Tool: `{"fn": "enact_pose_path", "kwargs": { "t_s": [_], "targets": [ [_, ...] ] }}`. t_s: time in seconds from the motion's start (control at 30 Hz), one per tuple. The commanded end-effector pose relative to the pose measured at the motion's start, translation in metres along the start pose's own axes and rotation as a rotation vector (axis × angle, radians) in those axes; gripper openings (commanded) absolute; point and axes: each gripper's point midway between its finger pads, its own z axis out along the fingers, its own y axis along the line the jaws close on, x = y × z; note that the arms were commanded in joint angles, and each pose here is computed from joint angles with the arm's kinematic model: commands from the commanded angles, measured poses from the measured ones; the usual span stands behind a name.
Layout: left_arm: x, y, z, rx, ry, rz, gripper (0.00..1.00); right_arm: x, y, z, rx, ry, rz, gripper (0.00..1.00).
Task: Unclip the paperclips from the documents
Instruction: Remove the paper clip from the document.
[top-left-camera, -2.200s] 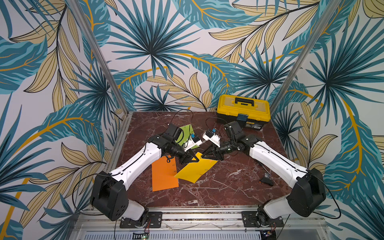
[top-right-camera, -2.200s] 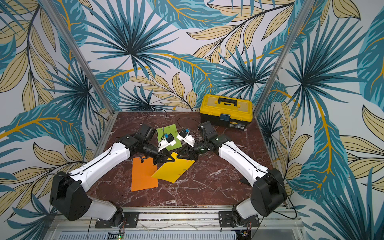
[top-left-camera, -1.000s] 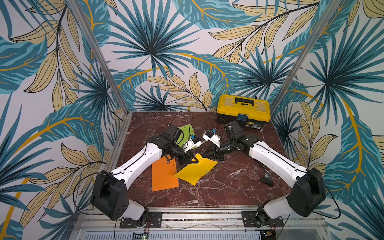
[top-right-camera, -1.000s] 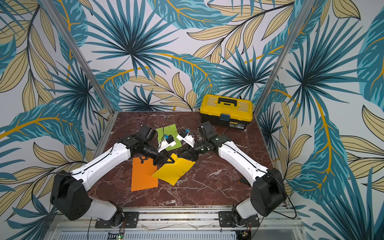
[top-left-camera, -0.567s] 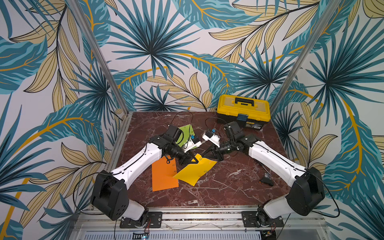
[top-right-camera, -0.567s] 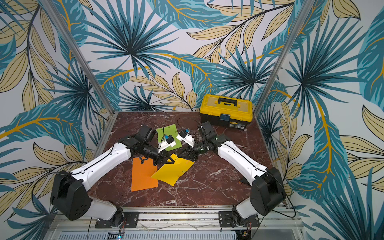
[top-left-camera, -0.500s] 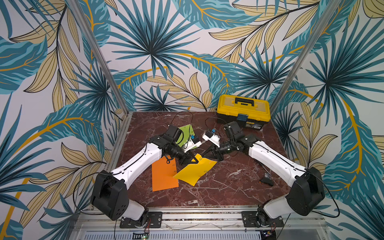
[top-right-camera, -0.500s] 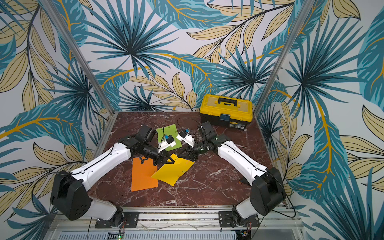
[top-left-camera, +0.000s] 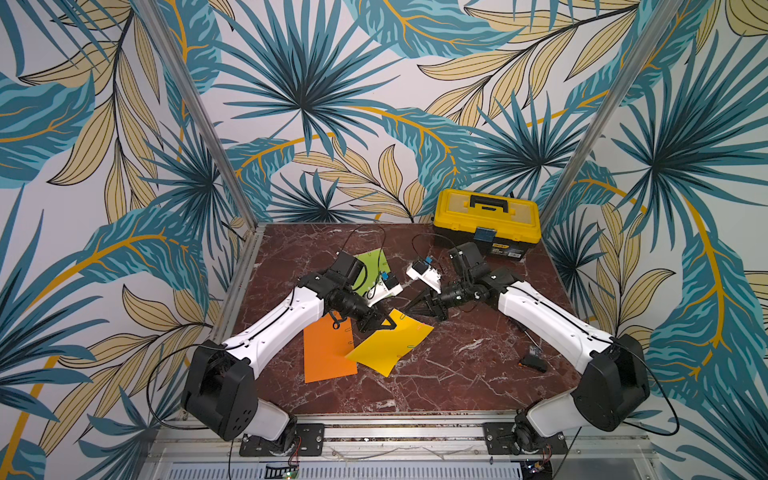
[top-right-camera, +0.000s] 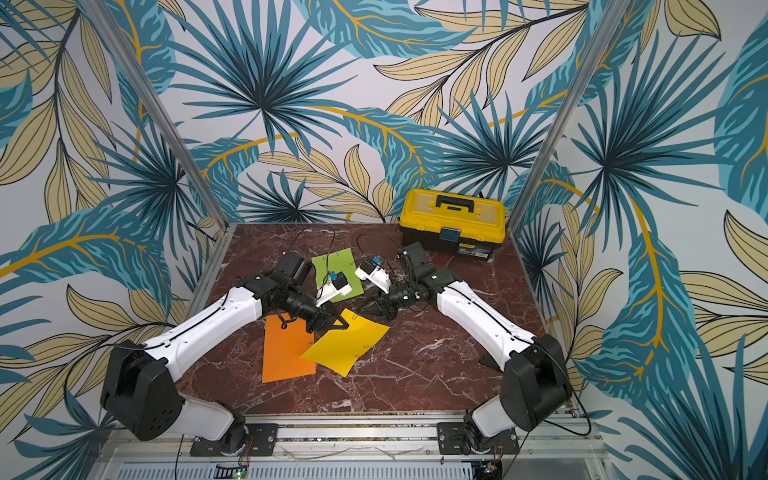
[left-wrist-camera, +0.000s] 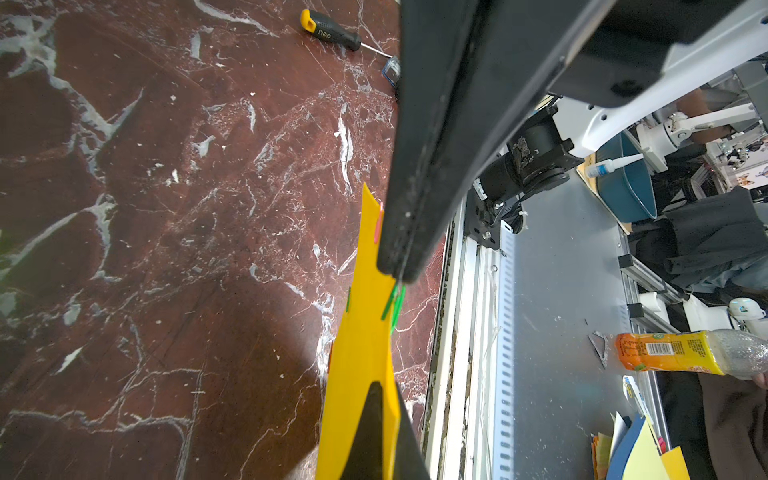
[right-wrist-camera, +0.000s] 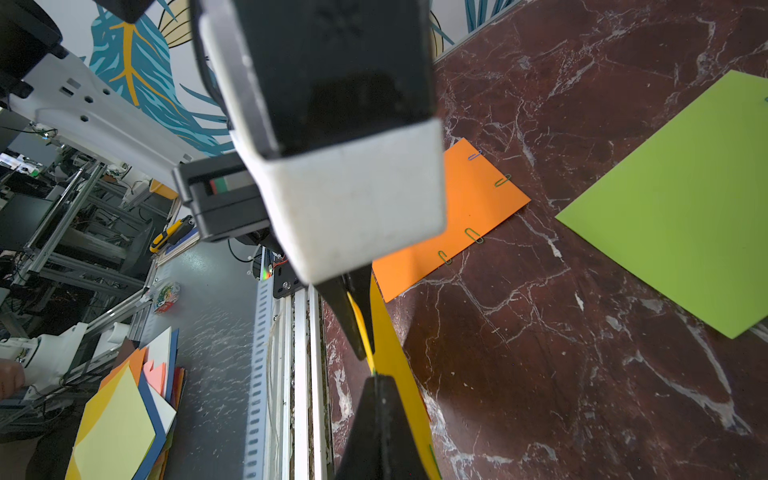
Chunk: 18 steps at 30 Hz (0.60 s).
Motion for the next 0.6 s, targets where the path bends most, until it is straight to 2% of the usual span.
{"fn": "enact_pose_path", "kwargs": {
  "t_s": [0.0,0.4,0.5,0.57],
  "targets": [
    [0.004,0.003,0.001,-0.005,0.007,-0.013,0.00,-0.002,0.002,-0.005,0.010,-0.005,0.008,0.00],
    [0.008,0.008,0.002,-0.025,0.020,-0.027,0.00,-0.012,-0.033,-0.029,0.130,-0.102,0.094,0.00],
    [0.005,0.007,0.000,-0.031,0.014,-0.022,0.00,-0.009,-0.059,-0.040,0.227,-0.134,0.172,0.00],
    [0.002,0.006,-0.002,-0.034,0.008,-0.019,0.00,-0.001,-0.088,-0.050,0.344,-0.155,0.260,0.00]
  ]
}}
